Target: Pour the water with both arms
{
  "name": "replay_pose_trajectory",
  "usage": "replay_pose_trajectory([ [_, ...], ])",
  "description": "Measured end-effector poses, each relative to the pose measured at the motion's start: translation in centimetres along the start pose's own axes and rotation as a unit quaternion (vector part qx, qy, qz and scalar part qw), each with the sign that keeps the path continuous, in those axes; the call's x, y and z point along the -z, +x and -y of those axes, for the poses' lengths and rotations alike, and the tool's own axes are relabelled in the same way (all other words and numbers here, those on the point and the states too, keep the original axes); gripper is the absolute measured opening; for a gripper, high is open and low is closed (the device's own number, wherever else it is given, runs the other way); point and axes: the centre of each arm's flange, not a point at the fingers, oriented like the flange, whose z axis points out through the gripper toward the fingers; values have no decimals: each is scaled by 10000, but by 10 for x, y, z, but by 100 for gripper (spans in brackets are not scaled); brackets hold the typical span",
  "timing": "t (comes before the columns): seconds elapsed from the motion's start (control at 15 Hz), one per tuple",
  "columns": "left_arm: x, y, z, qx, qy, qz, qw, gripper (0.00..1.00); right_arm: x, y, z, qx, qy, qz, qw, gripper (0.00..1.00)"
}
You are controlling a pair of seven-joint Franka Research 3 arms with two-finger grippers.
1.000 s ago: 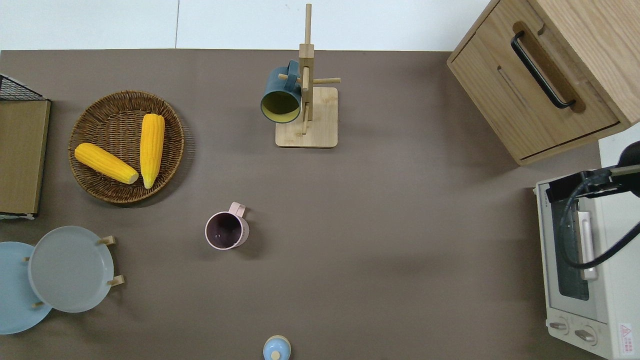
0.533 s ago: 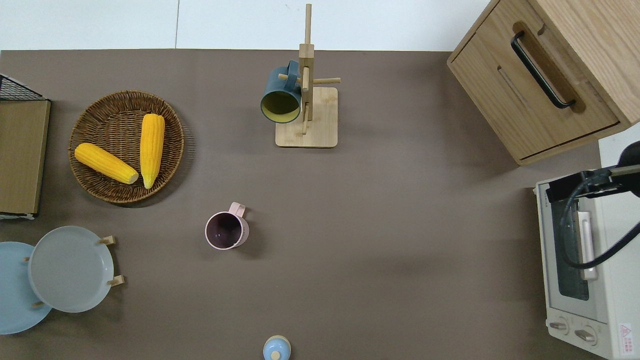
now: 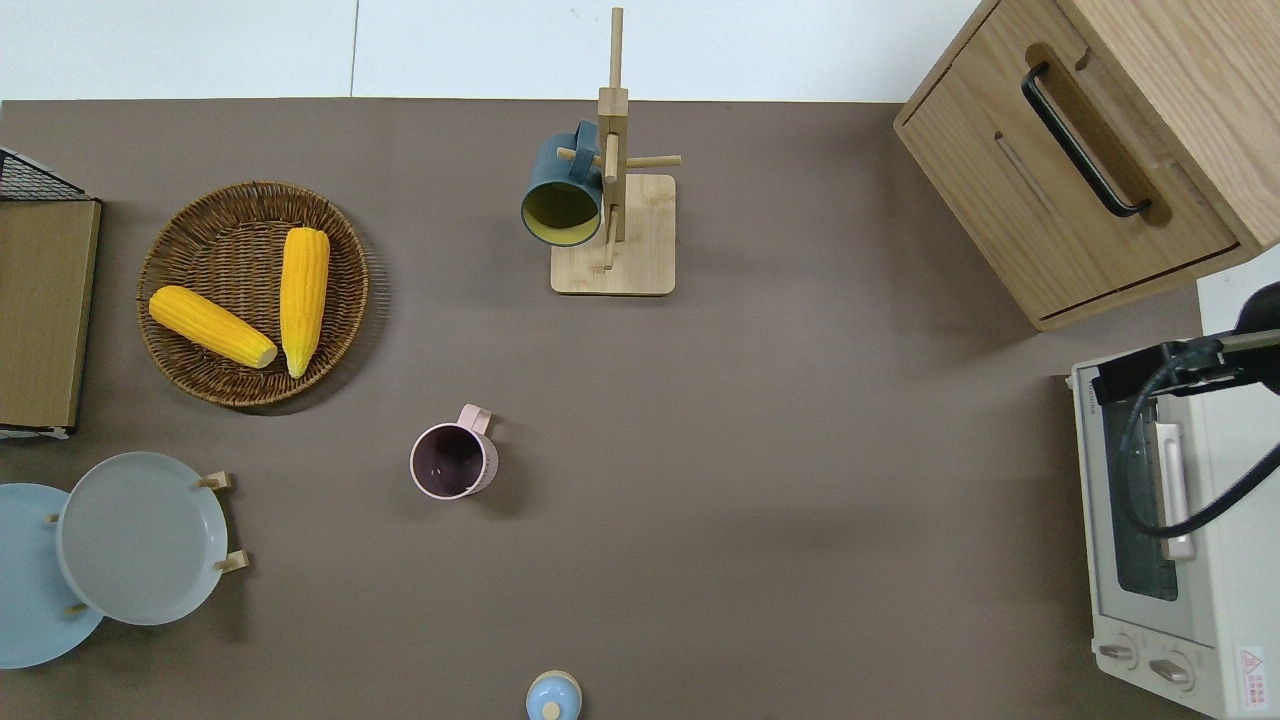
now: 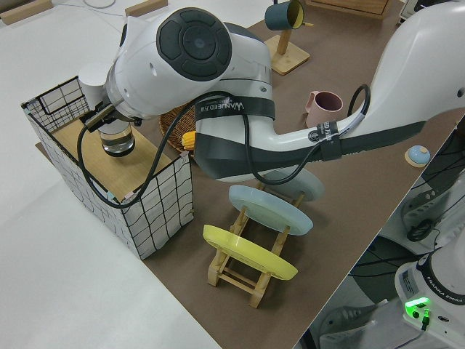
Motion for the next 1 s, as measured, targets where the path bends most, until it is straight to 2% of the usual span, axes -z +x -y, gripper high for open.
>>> replay_pose_trajectory([
  [0.47,-24,-13,9,-56,-63,-172,9998,64,0,0,0,0,0,0,10000,100],
  [0.73,-25,-13,9,-71,-74,-188,9998,65,0,0,0,0,0,0,10000,100],
  [0.87,-25,-13,9,-79,-67,-198,9997,68,0,0,0,0,0,0,10000,100],
  [1.0,-24,-12,10,-92,-49,-217,9997,83,0,0,0,0,0,0,10000,100],
])
